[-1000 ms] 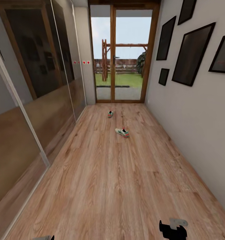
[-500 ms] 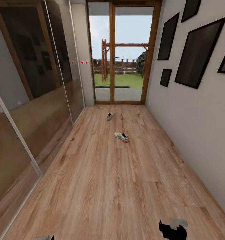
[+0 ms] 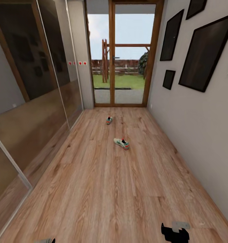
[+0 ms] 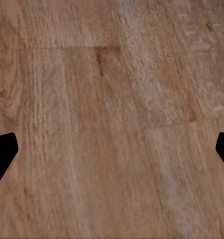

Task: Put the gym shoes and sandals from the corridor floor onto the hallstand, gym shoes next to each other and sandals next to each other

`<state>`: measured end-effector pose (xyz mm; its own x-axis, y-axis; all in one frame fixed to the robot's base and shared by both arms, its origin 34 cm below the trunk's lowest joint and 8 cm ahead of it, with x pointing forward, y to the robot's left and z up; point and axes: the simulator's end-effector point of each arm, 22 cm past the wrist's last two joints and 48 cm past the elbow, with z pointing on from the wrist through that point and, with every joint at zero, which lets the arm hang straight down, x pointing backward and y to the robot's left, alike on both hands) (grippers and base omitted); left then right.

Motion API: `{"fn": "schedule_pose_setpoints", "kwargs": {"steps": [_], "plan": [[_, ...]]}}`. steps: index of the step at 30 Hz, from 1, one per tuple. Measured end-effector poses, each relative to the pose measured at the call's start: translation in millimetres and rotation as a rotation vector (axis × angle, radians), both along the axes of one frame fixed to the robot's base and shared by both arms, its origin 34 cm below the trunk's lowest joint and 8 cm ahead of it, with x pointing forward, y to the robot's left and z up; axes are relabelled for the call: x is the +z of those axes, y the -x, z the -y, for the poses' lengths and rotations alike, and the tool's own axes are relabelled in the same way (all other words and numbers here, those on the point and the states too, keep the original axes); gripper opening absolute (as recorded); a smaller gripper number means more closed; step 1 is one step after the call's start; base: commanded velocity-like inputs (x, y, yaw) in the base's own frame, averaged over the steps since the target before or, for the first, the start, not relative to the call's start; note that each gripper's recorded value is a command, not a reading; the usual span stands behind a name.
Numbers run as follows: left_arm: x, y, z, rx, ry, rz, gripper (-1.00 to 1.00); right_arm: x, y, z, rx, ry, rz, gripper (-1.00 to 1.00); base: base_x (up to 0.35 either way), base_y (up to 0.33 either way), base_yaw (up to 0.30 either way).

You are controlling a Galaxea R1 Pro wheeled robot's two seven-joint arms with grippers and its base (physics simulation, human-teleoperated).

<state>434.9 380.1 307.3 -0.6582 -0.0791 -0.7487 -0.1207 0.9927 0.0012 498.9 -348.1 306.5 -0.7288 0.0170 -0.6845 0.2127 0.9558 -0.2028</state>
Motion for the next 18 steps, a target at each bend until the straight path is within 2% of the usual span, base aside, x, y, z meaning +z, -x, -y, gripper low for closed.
{"fn": "schedule_pose_setpoints", "kwargs": {"steps": [18], "plan": [[0.1, 0.0, -0.8, 0.001, -0.001, 0.000, 1.00, 0.1, -0.5, -2.4, 0.001, -0.003, 0.003, 1.00, 0.317, -0.121, 0.000]]}}
